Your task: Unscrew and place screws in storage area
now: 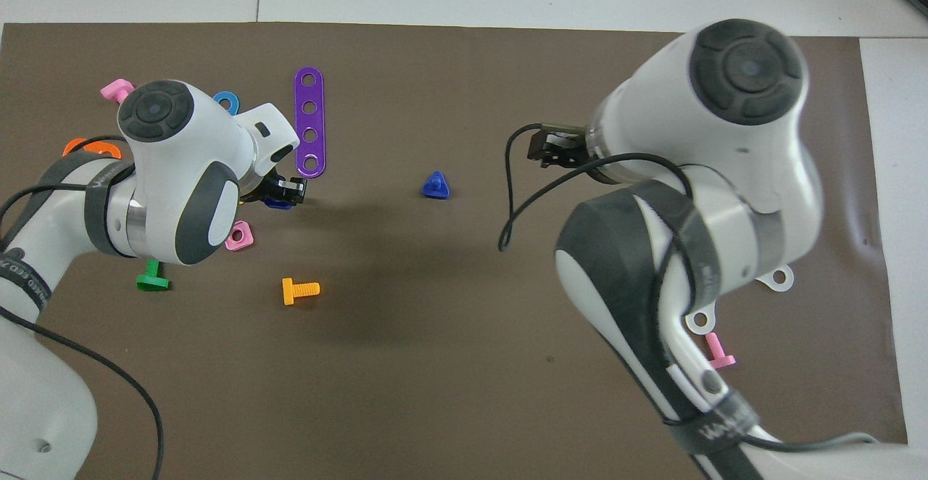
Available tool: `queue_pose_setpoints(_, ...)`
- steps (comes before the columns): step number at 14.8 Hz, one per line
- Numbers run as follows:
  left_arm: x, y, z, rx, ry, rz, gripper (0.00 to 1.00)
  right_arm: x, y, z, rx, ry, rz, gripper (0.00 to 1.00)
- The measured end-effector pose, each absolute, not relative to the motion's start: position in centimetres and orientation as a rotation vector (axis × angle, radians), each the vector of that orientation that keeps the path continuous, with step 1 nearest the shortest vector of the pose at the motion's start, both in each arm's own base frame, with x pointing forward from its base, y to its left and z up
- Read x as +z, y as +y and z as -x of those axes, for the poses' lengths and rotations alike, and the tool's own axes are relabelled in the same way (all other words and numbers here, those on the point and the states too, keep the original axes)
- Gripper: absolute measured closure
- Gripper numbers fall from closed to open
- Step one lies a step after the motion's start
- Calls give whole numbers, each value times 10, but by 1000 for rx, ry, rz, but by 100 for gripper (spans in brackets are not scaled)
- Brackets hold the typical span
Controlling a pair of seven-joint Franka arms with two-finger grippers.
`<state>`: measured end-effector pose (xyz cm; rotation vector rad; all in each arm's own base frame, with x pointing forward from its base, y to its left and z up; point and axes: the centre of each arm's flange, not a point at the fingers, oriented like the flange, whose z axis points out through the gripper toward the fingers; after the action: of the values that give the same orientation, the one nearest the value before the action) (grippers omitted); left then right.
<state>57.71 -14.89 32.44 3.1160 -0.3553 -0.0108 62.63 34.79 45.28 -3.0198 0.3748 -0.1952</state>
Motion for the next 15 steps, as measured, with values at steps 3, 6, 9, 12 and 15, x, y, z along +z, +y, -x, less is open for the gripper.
queue_pose_setpoints(3, 340, -149, -579, 35, -354, -3112, 4, 402, 394, -622, -196, 287, 3022, 0)
queue_pose_setpoints(6, 372, -132, -582, 53, -309, -3115, 0, 368, 422, -616, -236, 212, 3027, 0)
queue_pose_setpoints(9, 421, -92, -581, 29, -230, -3125, 0, 349, 422, -621, -281, 135, 3021, 2)
queue_pose_setpoints(12, 461, -46, -570, 25, -184, -3129, 0, 332, 415, -621, -298, 79, 3020, 7)
queue_pose_setpoints(15, 498, 4, -556, 58, -131, -3132, 0, 318, 415, -617, -300, 43, 3022, 20)
